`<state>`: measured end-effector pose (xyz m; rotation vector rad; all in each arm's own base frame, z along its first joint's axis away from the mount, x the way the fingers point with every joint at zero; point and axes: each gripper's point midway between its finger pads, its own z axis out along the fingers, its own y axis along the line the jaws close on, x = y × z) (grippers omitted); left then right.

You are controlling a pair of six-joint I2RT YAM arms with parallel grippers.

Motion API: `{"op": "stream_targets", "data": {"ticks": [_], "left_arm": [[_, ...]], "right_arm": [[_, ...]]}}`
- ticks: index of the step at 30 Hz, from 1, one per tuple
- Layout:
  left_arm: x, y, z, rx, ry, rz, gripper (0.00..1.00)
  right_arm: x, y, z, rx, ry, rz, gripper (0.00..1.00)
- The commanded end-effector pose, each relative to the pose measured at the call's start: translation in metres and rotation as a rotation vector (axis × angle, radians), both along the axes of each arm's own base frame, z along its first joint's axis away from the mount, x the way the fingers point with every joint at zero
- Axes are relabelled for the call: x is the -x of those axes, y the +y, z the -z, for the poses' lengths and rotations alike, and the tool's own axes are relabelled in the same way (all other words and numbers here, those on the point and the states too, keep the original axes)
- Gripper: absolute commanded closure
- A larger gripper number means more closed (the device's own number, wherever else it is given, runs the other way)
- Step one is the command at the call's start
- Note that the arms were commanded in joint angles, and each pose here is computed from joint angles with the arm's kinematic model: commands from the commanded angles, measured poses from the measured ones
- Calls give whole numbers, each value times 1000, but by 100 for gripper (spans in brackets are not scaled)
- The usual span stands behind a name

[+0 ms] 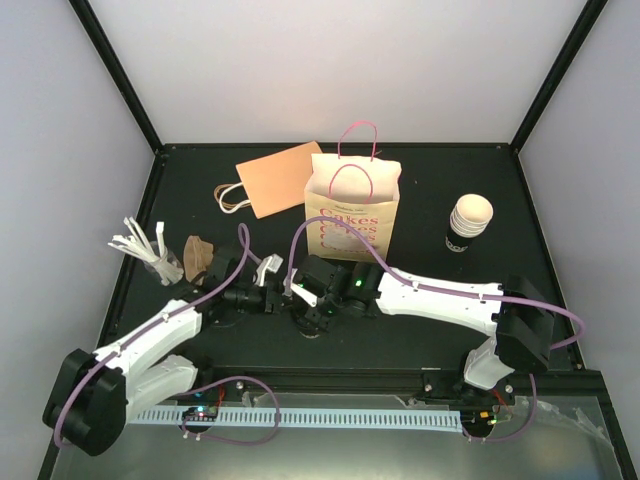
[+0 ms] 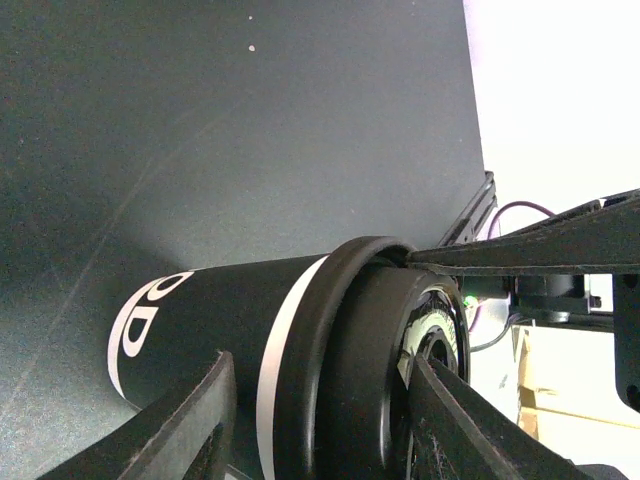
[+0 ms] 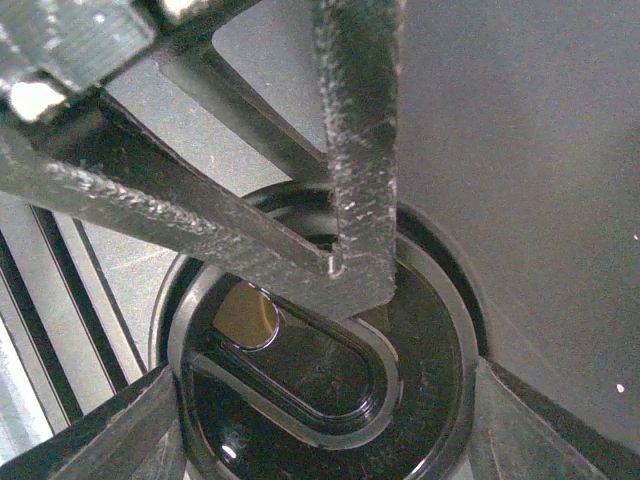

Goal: Pack the takeout coffee

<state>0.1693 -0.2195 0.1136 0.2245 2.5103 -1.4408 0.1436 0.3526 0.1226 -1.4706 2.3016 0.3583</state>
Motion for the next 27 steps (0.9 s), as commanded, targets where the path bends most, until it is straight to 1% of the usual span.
{"op": "stream_targets", "data": {"ticks": [1, 4, 8, 11, 15, 21, 25, 27], "left_arm": [[-6, -4, -3, -20, -39, 23, 50], [-6, 0, 6, -70, -24, 14, 52], [-7, 4, 14, -110, -12, 5, 53], [-8, 4, 15, -121, -11, 2, 54], [-9, 4, 12, -122, -19, 2, 54], [-11, 4, 9, -123, -26, 0, 54], [-12, 2, -4, -102, -44, 0, 51], [-14, 1, -14, -98, -63, 4, 48]], "right_arm": [[11, -28, 23, 127, 40, 5, 27], [5, -27, 12, 102, 8, 25, 17], [2, -21, -9, 44, -17, 31, 11], [-1, -15, -23, 4, -32, 38, 8], [-5, -15, -36, -28, -55, 61, 0], [-9, -17, -57, -100, -83, 122, 0], [-11, -23, -74, -179, -76, 208, 0], [-13, -33, -82, -220, -71, 281, 0]]}}
